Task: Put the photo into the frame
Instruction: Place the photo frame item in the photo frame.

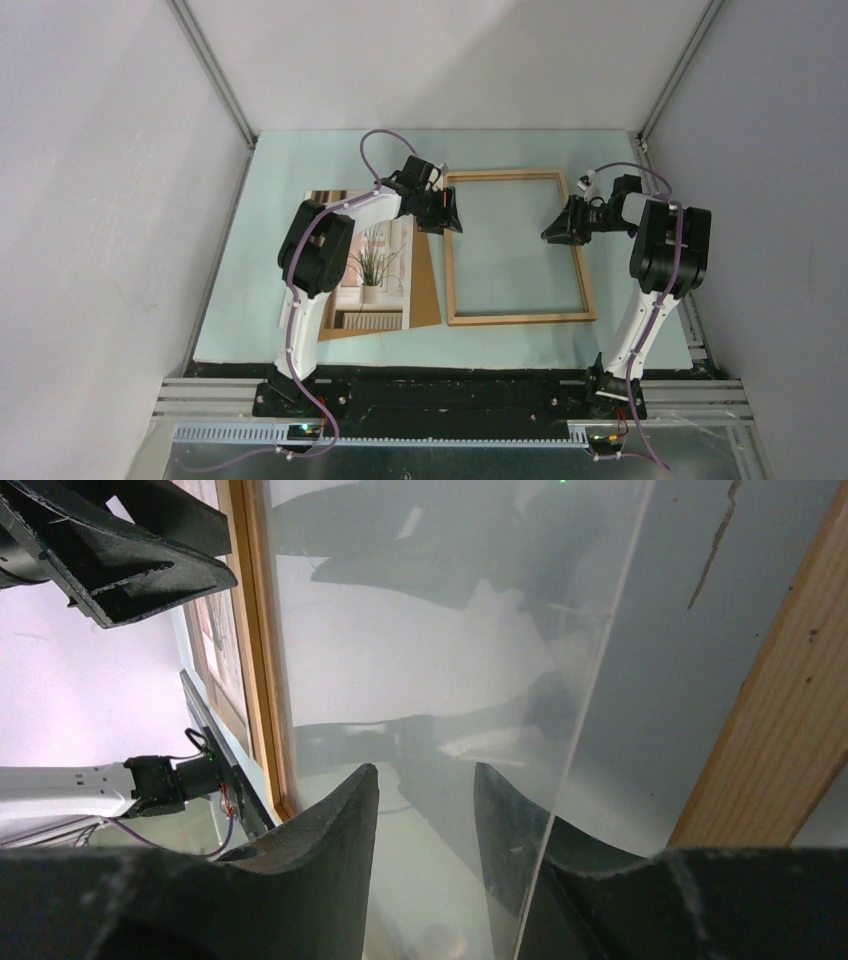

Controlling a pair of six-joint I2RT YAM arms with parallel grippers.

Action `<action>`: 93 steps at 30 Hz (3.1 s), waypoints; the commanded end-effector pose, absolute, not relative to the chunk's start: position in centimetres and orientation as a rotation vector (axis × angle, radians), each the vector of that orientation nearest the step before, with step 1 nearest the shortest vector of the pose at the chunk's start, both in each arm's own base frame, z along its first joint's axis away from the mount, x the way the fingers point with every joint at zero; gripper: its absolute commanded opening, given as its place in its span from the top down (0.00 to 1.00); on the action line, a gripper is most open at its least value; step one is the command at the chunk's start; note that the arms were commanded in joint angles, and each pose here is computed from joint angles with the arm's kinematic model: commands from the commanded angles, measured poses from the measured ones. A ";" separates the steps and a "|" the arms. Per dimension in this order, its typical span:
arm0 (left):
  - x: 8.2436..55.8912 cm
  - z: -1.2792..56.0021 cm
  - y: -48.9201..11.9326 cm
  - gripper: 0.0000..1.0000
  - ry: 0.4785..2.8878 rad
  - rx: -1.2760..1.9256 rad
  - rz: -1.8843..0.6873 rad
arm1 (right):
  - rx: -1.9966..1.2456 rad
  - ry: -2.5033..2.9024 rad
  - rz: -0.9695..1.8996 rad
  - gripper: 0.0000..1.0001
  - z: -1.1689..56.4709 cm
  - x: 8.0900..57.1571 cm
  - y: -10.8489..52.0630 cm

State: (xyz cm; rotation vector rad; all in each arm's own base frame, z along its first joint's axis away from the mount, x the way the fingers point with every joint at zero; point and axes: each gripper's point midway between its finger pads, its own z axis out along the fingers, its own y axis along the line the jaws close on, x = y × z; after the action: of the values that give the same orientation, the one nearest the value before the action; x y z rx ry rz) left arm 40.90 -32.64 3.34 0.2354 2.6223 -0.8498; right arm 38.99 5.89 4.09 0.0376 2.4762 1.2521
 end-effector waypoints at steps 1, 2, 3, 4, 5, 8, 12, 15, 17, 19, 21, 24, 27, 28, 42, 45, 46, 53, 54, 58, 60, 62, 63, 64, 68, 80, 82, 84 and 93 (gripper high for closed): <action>39.6 3.5 -33.0 0.37 2.635 0.265 -0.859 | -0.026 2.433 1.193 0.54 5.0 40.7 5.9; 39.7 3.6 -33.0 0.37 2.631 0.264 -0.860 | -0.021 2.442 1.175 0.52 4.8 40.8 5.7; 39.7 3.7 -33.0 0.36 2.631 0.262 -0.860 | -0.020 2.445 1.164 0.51 4.9 40.9 5.7; 39.8 3.8 -33.1 0.36 2.628 0.262 -0.862 | -0.017 2.455 1.146 0.49 4.7 40.9 5.5; 39.8 3.8 -33.1 0.35 2.626 0.262 -0.860 | -0.016 2.458 1.137 0.48 4.9 41.1 5.5; 39.9 4.1 -32.9 0.30 2.621 0.260 -0.847 | -0.007 2.475 1.099 0.46 4.7 41.2 5.1; 40.2 4.6 -32.5 0.22 2.605 0.266 -0.812 | -0.002 2.490 1.054 0.44 4.6 41.3 4.7; 40.5 5.4 -32.2 0.17 2.583 0.272 -0.788 | 0.003 2.497 1.035 0.43 4.6 41.3 4.5; 40.7 6.0 -32.0 0.12 2.568 0.275 -0.766 | 0.001 2.499 1.018 0.41 4.7 41.4 4.4; 40.9 6.6 -31.6 0.08 2.550 0.280 -0.739 | -0.005 2.504 0.989 0.40 4.7 41.5 4.2; 41.1 7.2 -31.2 0.05 2.528 0.288 -0.706 | -0.019 2.504 0.962 0.40 4.9 41.6 4.1; 41.5 8.2 -30.7 0.01 2.491 0.309 -0.657 | -0.036 2.502 0.935 0.39 5.1 41.7 4.1; 41.5 9.6 -31.1 0.00 2.449 0.351 -0.640 | -0.053 2.505 0.919 0.39 5.2 41.7 4.2; 41.4 9.9 -31.3 0.00 2.438 0.369 -0.637 | -0.054 2.509 0.918 0.39 5.1 41.6 4.2; 38.7 12.5 -40.7 0.00 2.299 0.681 -0.795 | -0.074 2.520 0.883 0.39 5.1 41.6 4.4; 37.6 12.8 -43.0 0.00 2.292 0.716 -0.884 | -0.068 2.526 0.879 0.39 4.9 41.6 4.4; 37.1 12.8 -44.1 0.00 2.288 0.739 -0.923 | -0.067 2.526 0.878 0.39 4.8 41.7 4.4; 35.3 13.0 -48.7 0.00 2.295 0.762 -1.113 | -0.059 2.533 0.878 0.39 4.4 41.7 4.4; 35.1 13.5 -49.4 0.00 2.282 0.765 -1.136 | -0.062 2.531 0.878 0.39 4.4 41.8 4.5; 34.7 13.2 -50.9 0.00 2.297 0.747 -1.179 | -0.063 2.528 0.877 0.39 4.4 41.9 4.6; 34.7 12.6 -51.3 0.00 2.319 0.727 -1.198 | -0.065 2.529 0.878 0.39 4.4 41.9 4.6; 34.7 12.0 -51.6 0.00 2.341 0.709 -1.212 | -0.066 2.533 0.881 0.39 4.4 41.8 4.7; 34.7 11.6 -51.8 0.00 2.350 0.705 -1.220 | -0.067 2.533 0.881 0.39 4.4 41.8 4.7; 34.6 11.2 -51.9 0.00 2.364 0.695 -1.224 | -0.068 2.535 0.882 0.39 4.4 41.8 4.7; 34.8 10.8 -52.2 0.00 2.370 0.688 -1.233 | -0.065 2.540 0.883 0.39 4.3 41.7 4.7; 35.1 9.5 -52.7 0.00 2.390 0.671 -1.233 | -0.062 2.547 0.896 0.39 4.1 41.5 4.8; 35.2 9.3 -52.7 0.00 2.392 0.670 -1.233 | -0.061 2.549 0.898 0.39 4.0 41.4 4.7; 35.2 9.1 -52.7 0.00 2.397 0.669 -1.234 | -0.061 2.549 0.898 0.39 4.0 41.4 4.7; 35.4 8.0 -52.5 0.00 2.416 0.656 -1.220 | -0.062 2.544 0.883 0.38 4.6 41.3 4.4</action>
State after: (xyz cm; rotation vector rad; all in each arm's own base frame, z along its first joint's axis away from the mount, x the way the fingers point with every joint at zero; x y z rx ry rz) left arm 34.77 -51.77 6.80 0.6637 2.4575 -1.1836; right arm 40.51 5.03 3.41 -0.0129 2.5685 0.9520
